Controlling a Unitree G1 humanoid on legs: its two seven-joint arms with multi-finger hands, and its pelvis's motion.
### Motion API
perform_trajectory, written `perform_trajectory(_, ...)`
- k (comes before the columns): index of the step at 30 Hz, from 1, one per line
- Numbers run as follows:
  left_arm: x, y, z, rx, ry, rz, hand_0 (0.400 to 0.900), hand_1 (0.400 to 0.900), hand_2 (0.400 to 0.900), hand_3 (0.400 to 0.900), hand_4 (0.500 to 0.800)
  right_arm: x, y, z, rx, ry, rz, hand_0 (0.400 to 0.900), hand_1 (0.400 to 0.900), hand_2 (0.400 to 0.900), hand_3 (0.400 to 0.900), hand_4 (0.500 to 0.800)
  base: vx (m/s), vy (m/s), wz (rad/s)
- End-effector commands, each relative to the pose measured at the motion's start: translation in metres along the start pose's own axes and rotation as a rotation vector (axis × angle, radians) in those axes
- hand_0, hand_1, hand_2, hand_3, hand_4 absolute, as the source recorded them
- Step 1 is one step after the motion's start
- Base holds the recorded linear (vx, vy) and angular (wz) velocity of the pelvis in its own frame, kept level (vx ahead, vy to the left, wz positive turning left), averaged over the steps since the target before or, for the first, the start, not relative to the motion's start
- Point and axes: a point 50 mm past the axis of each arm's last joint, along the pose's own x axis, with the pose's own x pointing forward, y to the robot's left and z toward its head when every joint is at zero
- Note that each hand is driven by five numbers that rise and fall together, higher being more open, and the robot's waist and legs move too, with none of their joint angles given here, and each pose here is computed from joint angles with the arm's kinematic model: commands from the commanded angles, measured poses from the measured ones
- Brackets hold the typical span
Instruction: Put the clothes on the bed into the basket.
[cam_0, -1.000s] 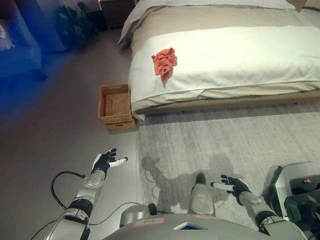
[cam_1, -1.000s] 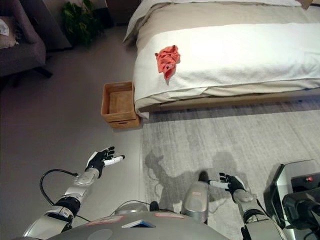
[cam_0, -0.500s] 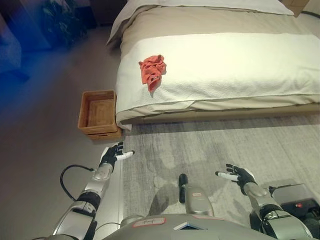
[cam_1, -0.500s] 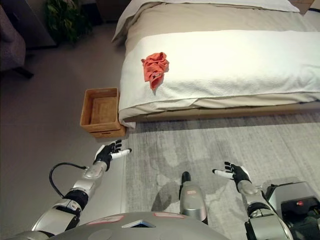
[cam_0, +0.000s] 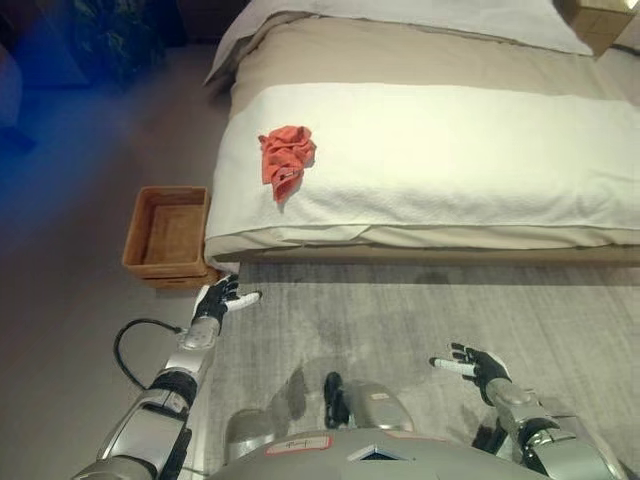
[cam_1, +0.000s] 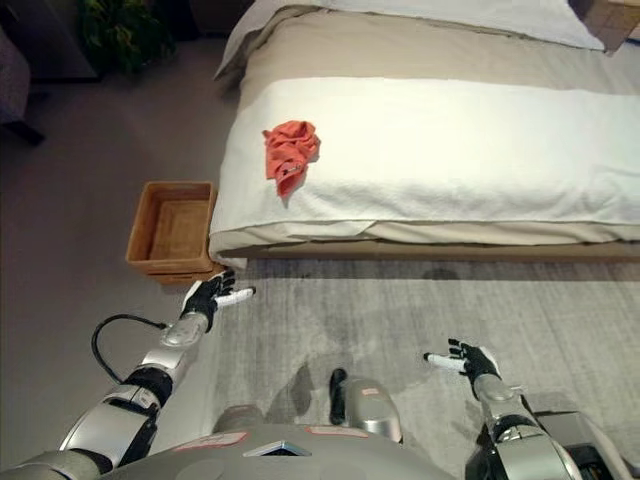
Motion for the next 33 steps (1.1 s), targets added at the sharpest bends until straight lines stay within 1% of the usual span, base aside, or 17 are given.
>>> perform_trajectory(1, 0.004, 0.023, 0.040, -0.020, -0.169, 0.072, 0.900, 0.900, 0.900, 0.900, 0.800, -0.003, -0.028, 0.006, -0.008, -0.043, -0.087, 0.900, 0.900, 0.900, 0.900, 0.800, 0.442, 0.101, -0.73)
perform_trajectory(4, 0.001, 0.027, 0.029, -0.030, -0.144, 0.082, 0.900, 0.900, 0.900, 0.900, 0.800, -0.003, -0.023, 0.004, -0.039, -0.041, -0.069, 0.900, 0.900, 0.900, 0.900, 0.800, 0.418, 0.068, -0.64)
perform_trajectory(10, -0.007, 0.034, 0.002, -0.073, -0.082, 0.112, 0.900, 0.900, 0.900, 0.900, 0.800, -0.003, -0.016, -0.004, -0.046, -0.021, -0.039, 0.900, 0.900, 0.900, 0.900, 0.800, 0.287, 0.069, -0.38)
perform_trajectory(14, -0.012, 0.037, -0.008, -0.085, -0.067, 0.127, 0.900, 0.900, 0.900, 0.900, 0.800, -0.002, -0.014, 0.004, -0.073, -0.039, -0.024, 0.900, 0.900, 0.900, 0.900, 0.800, 0.310, 0.196, -0.85)
perform_trajectory(18, -0.012, 0.038, -0.001, -0.096, -0.103, 0.130, 0.900, 0.900, 0.900, 0.900, 0.800, 0.001, -0.011, 0.019, -0.083, -0.086, -0.020, 0.900, 0.900, 0.900, 0.900, 0.800, 0.258, 0.245, -0.37)
perform_trajectory(24, -0.014, 0.038, 0.012, -0.053, -0.164, 0.102, 0.900, 0.900, 0.900, 0.900, 0.800, 0.002, -0.006, 0.026, -0.097, -0.101, -0.003, 0.900, 0.900, 0.900, 0.900, 0.800, 0.296, 0.227, -0.21)
perform_trajectory(28, -0.012, 0.040, 0.018, -0.031, -0.179, 0.105, 0.900, 0.900, 0.900, 0.900, 0.800, 0.004, -0.003, 0.033, -0.091, -0.117, 0.009, 0.900, 0.900, 0.900, 0.900, 0.800, 0.204, 0.211, -0.04)
perform_trajectory(33, -0.009, 0.043, 0.029, 0.011, -0.201, 0.103, 0.900, 0.900, 0.900, 0.900, 0.800, 0.004, 0.002, 0.039, -0.086, -0.141, 0.026, 0.900, 0.900, 0.900, 0.900, 0.800, 0.238, 0.360, 0.17)
